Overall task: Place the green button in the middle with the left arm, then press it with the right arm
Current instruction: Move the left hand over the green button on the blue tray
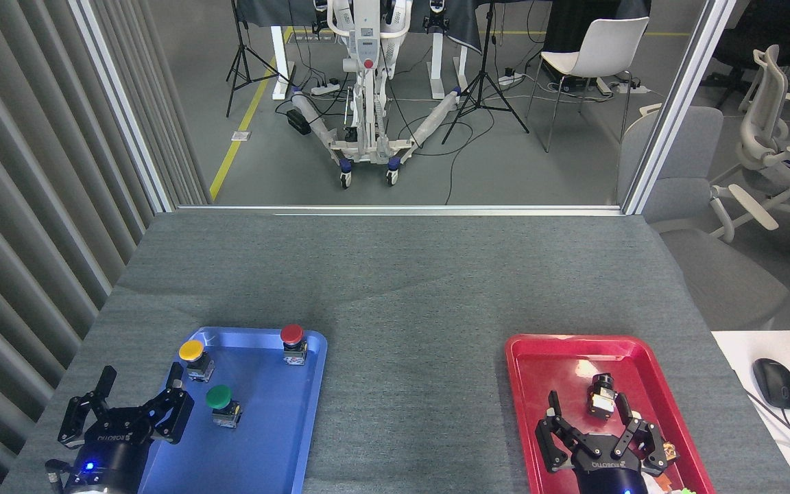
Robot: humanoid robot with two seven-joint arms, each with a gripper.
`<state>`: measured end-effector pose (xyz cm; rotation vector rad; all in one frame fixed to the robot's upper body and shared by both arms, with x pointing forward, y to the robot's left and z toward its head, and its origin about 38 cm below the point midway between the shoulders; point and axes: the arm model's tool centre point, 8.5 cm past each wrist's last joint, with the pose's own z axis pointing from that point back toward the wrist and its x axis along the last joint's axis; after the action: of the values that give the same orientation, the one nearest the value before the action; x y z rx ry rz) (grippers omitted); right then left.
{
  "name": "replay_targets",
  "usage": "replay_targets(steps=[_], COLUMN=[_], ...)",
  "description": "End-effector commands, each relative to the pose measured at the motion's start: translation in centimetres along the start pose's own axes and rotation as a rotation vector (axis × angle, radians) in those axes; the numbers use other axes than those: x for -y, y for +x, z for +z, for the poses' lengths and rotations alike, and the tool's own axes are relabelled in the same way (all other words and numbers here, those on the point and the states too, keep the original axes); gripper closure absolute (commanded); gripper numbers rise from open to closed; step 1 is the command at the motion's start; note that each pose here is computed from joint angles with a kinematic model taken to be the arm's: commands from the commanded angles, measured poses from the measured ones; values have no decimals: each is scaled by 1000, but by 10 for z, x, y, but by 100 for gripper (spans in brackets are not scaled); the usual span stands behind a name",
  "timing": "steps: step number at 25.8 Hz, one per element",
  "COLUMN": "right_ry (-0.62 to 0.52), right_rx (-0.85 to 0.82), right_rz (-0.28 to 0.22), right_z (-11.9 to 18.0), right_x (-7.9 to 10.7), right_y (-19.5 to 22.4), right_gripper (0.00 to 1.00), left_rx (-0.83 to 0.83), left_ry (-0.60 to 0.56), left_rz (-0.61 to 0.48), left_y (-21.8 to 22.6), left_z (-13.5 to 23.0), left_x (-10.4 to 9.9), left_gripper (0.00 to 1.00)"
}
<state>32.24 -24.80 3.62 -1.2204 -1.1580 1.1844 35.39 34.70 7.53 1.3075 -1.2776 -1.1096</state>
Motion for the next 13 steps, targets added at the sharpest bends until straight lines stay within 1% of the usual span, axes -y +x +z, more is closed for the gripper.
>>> replay_targets(steps=[1, 8, 13], right_ry=[1, 0, -1], right_rx=[1, -1, -1], right_rz=[2, -1, -3], right_z=[0, 0, 0], right_x=[-1, 0, 0], right_y=[0, 0, 1], right_gripper=[0, 0, 0], left_rx=[0, 0, 1], left_ry=[2, 3, -18], left_rz=[-1, 0, 15], left_y=[0, 0, 5], left_z=[0, 0, 3], left_x=[0, -1, 8], left_gripper=[1, 1, 1])
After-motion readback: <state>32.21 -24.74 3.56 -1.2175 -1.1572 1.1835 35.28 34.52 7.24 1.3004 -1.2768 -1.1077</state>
